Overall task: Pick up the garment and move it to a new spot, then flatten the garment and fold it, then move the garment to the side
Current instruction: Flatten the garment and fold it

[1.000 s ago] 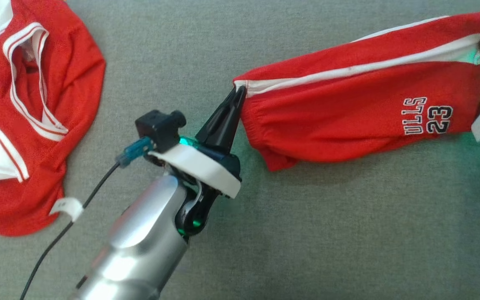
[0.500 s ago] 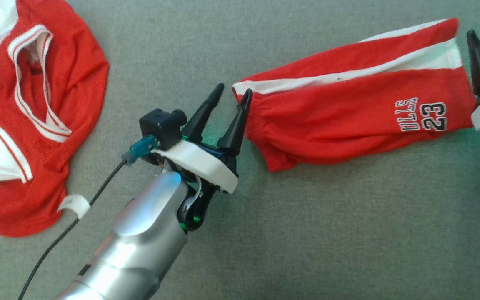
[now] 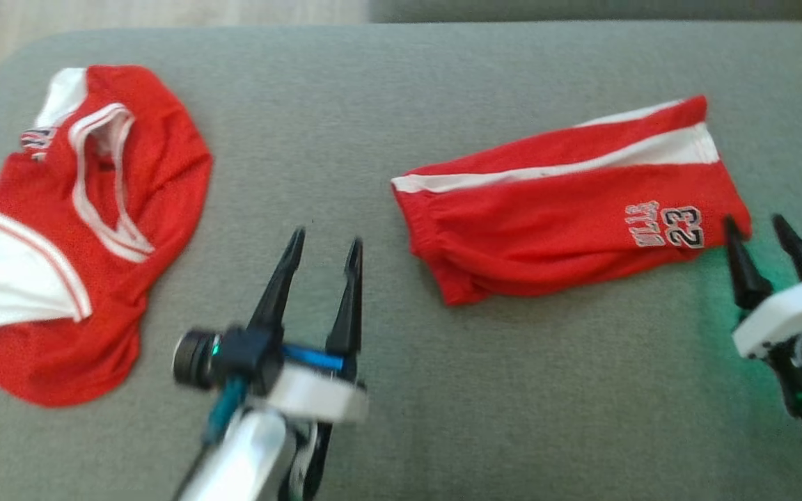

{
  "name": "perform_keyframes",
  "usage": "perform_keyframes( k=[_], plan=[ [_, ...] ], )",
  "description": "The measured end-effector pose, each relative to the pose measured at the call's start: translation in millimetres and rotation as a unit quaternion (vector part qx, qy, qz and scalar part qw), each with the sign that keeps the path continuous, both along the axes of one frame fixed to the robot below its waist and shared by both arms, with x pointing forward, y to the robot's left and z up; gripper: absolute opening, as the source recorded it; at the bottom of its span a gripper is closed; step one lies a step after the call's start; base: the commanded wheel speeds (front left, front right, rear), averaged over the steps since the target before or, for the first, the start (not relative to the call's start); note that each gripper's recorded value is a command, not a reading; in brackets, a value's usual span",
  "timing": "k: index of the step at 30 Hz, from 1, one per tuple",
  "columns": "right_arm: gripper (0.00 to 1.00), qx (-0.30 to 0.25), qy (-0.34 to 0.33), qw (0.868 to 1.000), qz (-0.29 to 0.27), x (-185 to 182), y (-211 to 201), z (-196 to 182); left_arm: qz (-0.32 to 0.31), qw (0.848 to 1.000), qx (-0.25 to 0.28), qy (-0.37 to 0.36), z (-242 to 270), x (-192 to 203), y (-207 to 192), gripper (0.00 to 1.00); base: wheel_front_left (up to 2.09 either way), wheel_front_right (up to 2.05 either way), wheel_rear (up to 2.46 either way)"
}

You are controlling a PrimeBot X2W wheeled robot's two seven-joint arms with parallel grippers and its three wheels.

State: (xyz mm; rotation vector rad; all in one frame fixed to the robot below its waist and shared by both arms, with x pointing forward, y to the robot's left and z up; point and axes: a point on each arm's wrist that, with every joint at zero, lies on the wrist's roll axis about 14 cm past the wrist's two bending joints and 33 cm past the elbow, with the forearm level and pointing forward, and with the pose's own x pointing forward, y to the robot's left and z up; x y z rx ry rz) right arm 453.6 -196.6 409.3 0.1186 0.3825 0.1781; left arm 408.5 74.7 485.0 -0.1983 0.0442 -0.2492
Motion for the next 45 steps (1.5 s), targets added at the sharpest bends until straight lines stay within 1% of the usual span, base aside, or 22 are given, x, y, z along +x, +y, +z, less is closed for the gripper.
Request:
perform_keyframes(
  k=[6, 13, 17, 22, 25, 26, 28, 33, 36, 39, 45],
  plan=[
    [1.0, 0.015, 0.013, 1.0, -0.023, 14, -2, -2, 0.079, 0.996, 0.034, -0.017, 6, -36, 37, 1.0, 0.0, 0.0, 0.0],
    [1.0, -0.02, 0.059, 0.997, -0.035, 47, -8, -17, 0.145, 0.988, 0.048, -0.009, 3, -63, 71, 1.0, 0.0, 0.0, 0.0],
    [1.0, -0.024, 0.088, 0.995, -0.036, 62, 0, -29, 0.16, 0.986, 0.048, -0.006, 3, -68, 78, 1.0, 0.0, 0.0, 0.0],
    [1.0, -0.033, 0.137, 0.989, -0.051, 57, -6, -55, 0.168, 0.984, 0.053, -0.003, 1, -68, 85, 1.0, 0.0, 0.0, 0.0],
    [1.0, -0.026, 0.146, 0.987, -0.059, 60, -8, -57, 0.166, 0.984, 0.057, -0.003, 0, -66, 85, 1.0, 0.0, 0.0, 0.0],
    [0.49, -0.019, 0.154, 0.986, -0.061, 61, -5, -57, 0.163, 0.985, 0.056, -0.004, 0, -65, 82, 1.0, 0.0, 0.0, 0.0],
    [0.0, -0.004, 0.164, 0.984, -0.063, 60, -2, -57, 0.155, 0.986, 0.055, -0.005, 1, -63, 79, 1.0, 0.0, 0.0, 0.0],
    [0.0, 0.013, 0.157, 0.986, -0.06, 57, 1, -50, 0.137, 0.989, 0.05, -0.008, 1, -58, 68, 1.0, 0.0, 0.0, 0.0],
    [0.0, 0.003, 0.143, 0.988, -0.063, 53, -9, -45, 0.121, 0.991, 0.05, -0.01, 0, -54, 61, 1.0, 0.0, 0.0, 0.0],
    [0.0, -0.015, 0.13, 0.989, -0.075, 44, -31, -38, 0.104, 0.993, 0.046, -0.013, 1, -51, 52, 1.0, 0.0, 0.0, 0.0],
    [0.0, -0.071, 0.091, 0.987, -0.114, 31, -96, -9, 0.067, 0.997, 0.04, -0.023, 4, -44, 31, 1.0, 0.0, 0.0, 0.0]
  ],
)
